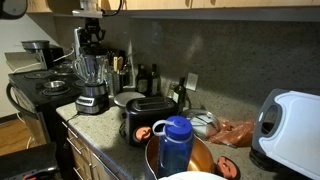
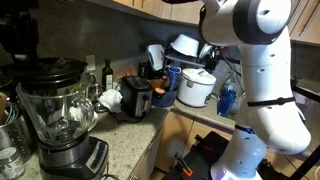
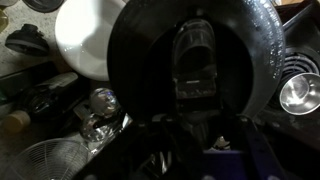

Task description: Cover the jug of the blending machine

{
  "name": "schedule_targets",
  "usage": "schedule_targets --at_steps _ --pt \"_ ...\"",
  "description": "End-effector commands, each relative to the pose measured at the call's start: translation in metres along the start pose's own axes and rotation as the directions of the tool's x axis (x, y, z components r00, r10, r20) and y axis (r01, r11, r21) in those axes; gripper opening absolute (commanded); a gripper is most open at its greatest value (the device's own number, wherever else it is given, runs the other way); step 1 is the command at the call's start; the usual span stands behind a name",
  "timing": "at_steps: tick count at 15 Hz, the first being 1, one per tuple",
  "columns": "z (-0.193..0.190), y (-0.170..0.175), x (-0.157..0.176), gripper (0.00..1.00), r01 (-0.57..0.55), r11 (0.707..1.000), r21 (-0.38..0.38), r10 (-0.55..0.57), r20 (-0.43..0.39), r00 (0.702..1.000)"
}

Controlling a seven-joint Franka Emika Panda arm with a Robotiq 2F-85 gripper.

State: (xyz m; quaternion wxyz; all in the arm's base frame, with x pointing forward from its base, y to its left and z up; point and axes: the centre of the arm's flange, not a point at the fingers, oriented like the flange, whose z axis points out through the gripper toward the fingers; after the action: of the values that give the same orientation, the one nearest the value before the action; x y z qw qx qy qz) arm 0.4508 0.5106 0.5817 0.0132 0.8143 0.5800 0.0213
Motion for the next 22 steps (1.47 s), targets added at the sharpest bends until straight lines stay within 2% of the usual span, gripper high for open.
schedule_targets --at_steps 1,9,10,11,12,16,17,22 --pt "-0.008 -0.008 -0.019 0.17 -0.026 0.999 0.026 0.026 0.008 1.0" --pt "-0.001 -0.012 -0.034 0.17 -0.058 0.997 0.057 0.057 0.02 0.998" --pt "0.001 -0.012 -0.036 0.29 -0.06 0.996 0.062 0.059 0.021 0.998" --pt "0.002 -0.011 -0.038 0.67 -0.063 0.996 0.067 0.062 0.02 0.998" --pt "0.003 -0.011 -0.04 0.68 -0.064 0.995 0.073 0.063 0.016 0.998" --pt "0.003 -0.013 -0.042 0.96 -0.073 0.993 0.091 0.074 -0.006 0.997" --pt "0.003 -0.014 -0.042 1.0 -0.075 0.993 0.095 0.076 -0.009 0.997" --pt "0.005 -0.016 -0.047 1.0 -0.091 0.993 0.074 0.09 0.019 0.996"
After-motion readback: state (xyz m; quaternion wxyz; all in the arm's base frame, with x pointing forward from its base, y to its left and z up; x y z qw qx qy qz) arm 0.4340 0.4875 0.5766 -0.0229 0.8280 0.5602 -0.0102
